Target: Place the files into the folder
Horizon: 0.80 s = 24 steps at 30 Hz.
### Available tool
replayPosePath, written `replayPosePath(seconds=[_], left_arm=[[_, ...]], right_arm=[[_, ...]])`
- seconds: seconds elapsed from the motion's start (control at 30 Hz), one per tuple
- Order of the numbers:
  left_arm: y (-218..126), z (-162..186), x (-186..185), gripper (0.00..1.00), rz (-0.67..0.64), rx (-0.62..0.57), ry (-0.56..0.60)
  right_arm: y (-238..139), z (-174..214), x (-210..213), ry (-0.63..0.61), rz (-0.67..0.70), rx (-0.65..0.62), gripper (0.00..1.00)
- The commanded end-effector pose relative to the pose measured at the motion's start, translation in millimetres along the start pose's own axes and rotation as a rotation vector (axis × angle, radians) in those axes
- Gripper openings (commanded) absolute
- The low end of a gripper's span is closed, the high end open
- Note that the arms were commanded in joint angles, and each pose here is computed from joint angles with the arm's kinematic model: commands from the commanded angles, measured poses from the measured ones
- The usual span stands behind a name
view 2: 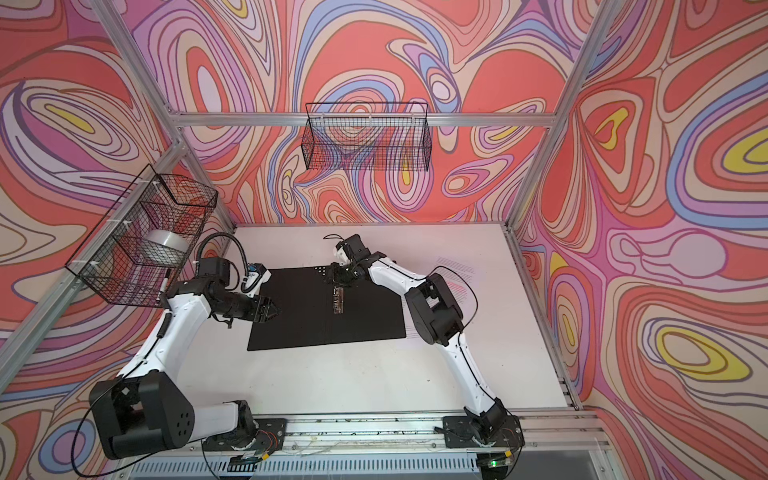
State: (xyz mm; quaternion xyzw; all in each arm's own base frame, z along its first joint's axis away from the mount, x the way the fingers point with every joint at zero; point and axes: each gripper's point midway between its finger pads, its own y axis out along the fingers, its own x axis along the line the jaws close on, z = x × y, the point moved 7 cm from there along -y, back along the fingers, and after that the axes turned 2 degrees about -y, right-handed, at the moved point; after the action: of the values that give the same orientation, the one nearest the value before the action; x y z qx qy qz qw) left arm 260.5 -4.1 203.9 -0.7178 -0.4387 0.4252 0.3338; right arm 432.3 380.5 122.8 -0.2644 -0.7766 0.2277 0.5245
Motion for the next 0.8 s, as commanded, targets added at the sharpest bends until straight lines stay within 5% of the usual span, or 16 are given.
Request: replayPosePath(seconds=[0.0,0.33,0.53,0.77], left_arm=[[6,7,2,0.62,0.016,0.034,-0.011],[-1,0,1,0.63,0.007,0.029,-0.014],[-28,-16,-15,0.65,0.046,-0.043,0.065],[-33,-24,-35,0.69,0.147,-0.067,0.126]], right_arm=[[3,-10,-13,0.011,0.001,0.001,0.34],[-16,-42,14,-0.042,-0.093,-0.043,0.38],[-113,-40,37,-0.042,0.138,-0.211,0.50],[-222,36,15,0.096,0.471,-0.263,0.69]])
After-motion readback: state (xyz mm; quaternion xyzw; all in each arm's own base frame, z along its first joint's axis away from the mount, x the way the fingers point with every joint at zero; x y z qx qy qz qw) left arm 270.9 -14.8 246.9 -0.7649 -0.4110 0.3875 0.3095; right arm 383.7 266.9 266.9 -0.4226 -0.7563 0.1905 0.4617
